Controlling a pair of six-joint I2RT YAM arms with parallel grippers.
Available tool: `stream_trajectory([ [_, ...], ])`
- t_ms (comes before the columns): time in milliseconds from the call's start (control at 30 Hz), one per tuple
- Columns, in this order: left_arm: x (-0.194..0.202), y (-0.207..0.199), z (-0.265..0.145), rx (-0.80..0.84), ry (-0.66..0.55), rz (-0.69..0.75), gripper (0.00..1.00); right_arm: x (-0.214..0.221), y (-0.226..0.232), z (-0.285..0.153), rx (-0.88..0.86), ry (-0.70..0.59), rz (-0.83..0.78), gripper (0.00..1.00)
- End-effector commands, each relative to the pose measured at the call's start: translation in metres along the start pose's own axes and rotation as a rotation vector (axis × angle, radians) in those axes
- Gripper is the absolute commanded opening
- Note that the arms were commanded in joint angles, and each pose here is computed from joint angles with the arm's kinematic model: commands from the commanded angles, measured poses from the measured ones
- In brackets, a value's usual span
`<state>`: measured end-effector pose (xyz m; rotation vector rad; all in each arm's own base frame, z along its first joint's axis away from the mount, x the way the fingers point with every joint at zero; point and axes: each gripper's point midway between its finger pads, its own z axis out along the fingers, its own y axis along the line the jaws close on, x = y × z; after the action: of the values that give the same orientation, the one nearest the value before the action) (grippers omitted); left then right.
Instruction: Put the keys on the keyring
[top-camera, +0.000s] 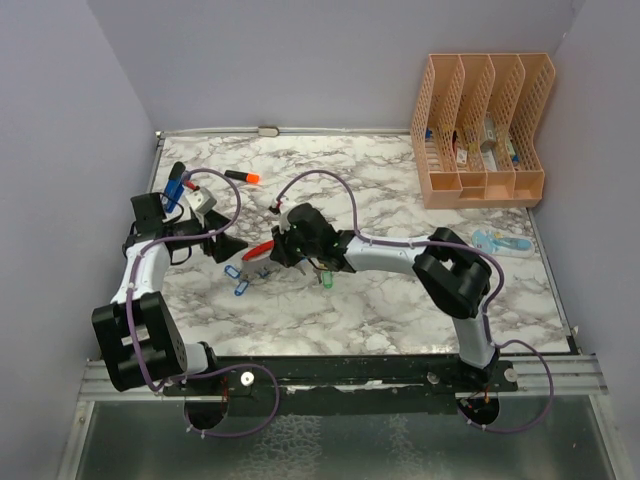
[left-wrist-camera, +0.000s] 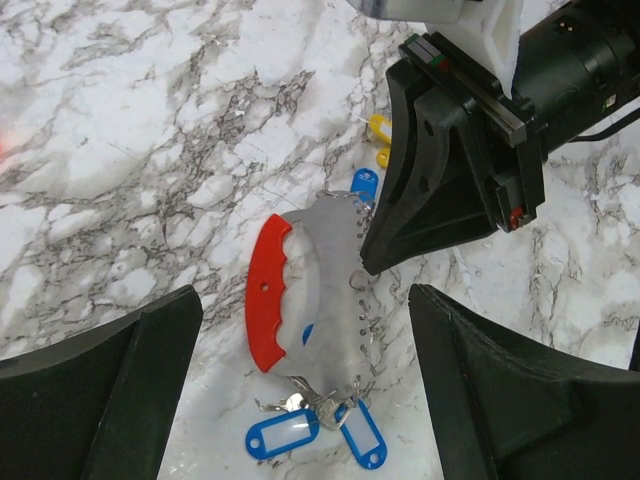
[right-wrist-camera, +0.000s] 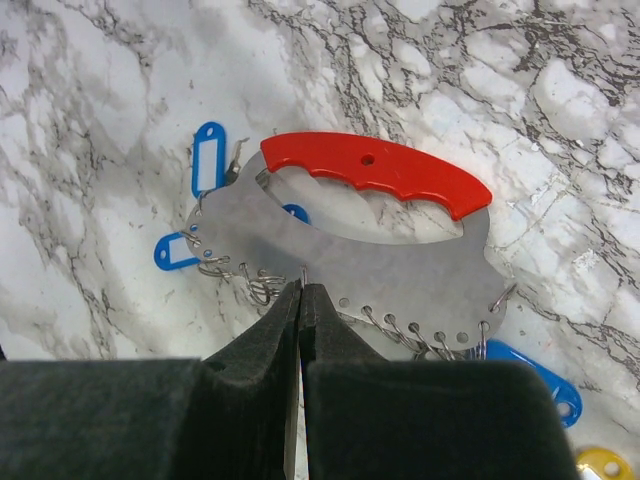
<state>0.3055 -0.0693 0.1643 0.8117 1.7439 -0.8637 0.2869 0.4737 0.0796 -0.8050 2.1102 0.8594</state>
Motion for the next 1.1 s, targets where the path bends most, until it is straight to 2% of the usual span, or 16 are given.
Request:
stream_trajectory([
  [0,0.000,-0.002,0.007,0.022,-0.046,0.007,0.88,-0.016,-0.006,0.006,0.034,-0.111,0.012,0.01],
  [133,0.011,-0.005,0.019,0.033,-0.029,0.012,0.88,-0.022,-0.004,0.010,0.017,-0.151,0.015,0.01],
  [400,0.013,0.009,0.028,0.014,-0.055,0.000,0.89,-0.052,-0.002,-0.010,0.030,-0.262,-0.032,0.01],
  [600,0.000,0.012,0.028,0.010,-0.081,0.037,0.89,-0.074,0.000,-0.026,0.035,-0.317,-0.057,0.01],
  [1067,-0.021,-0.013,0.041,0.113,-0.084,0.046,0.90,-0.126,0.007,-0.054,0.077,-0.385,-0.144,0.01],
])
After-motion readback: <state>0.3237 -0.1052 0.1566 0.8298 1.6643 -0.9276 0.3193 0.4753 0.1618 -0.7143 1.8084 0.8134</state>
